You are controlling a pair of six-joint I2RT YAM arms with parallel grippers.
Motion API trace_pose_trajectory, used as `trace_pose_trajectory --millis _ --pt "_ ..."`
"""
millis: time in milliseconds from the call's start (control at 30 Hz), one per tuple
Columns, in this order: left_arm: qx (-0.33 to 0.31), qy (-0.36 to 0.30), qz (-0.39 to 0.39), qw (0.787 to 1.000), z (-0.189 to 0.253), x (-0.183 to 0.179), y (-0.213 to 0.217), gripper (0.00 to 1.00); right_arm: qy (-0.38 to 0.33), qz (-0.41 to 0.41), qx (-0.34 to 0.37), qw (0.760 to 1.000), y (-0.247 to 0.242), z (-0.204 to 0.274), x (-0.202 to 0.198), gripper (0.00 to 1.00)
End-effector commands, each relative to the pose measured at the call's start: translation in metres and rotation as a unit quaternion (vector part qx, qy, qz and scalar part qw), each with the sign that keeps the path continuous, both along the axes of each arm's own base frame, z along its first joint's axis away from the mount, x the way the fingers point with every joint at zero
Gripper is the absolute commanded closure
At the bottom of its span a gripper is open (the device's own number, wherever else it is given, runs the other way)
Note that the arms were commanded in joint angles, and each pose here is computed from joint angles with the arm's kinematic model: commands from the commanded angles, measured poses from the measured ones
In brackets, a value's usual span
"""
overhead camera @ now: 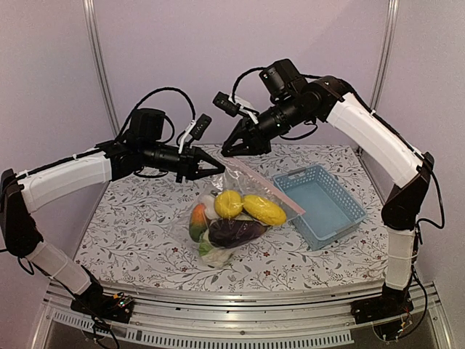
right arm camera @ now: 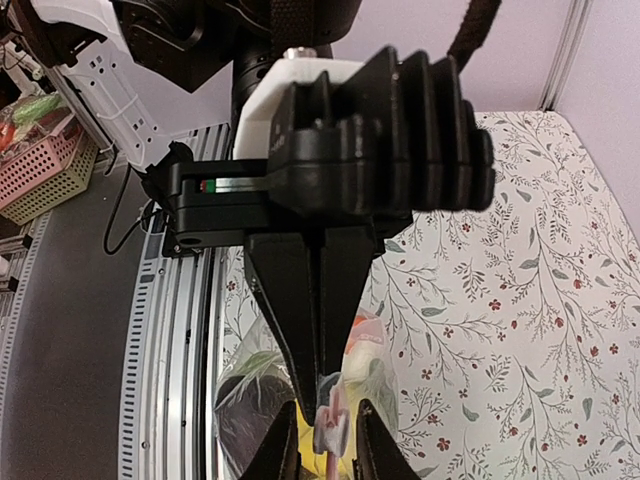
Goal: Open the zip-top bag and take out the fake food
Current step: Pick up the zipper from the zipper food storage bag.
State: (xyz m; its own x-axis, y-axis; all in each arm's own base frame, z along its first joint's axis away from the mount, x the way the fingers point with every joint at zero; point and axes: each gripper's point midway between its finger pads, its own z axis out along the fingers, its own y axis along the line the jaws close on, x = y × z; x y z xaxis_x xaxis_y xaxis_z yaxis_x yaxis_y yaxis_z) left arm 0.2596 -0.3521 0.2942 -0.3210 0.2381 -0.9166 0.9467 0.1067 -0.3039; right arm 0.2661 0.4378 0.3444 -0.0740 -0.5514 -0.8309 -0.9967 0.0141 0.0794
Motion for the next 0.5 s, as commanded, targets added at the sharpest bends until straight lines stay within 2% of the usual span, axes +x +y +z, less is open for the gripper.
trace_pose_trajectory --millis 0,367,467 --pt "-0.003 -0.007 -0.003 1.0 0.003 -0.001 -0.002 1.0 0.002 -0.002 -0.006 1.0 0.0 -0.002 -0.002 0.82" --pt "-0.002 -0.008 0.0 1.0 0.004 0.0 -0.001 1.0 -0.001 -0.003 -0.021 1.0 -0.001 -0.012 -0.001 0.8" --pt "-0.003 -0.008 0.001 1.0 0.004 0.001 -0.001 1.0 -0.002 -0.005 -0.024 1.0 -0.001 -0.014 0.0 0.86"
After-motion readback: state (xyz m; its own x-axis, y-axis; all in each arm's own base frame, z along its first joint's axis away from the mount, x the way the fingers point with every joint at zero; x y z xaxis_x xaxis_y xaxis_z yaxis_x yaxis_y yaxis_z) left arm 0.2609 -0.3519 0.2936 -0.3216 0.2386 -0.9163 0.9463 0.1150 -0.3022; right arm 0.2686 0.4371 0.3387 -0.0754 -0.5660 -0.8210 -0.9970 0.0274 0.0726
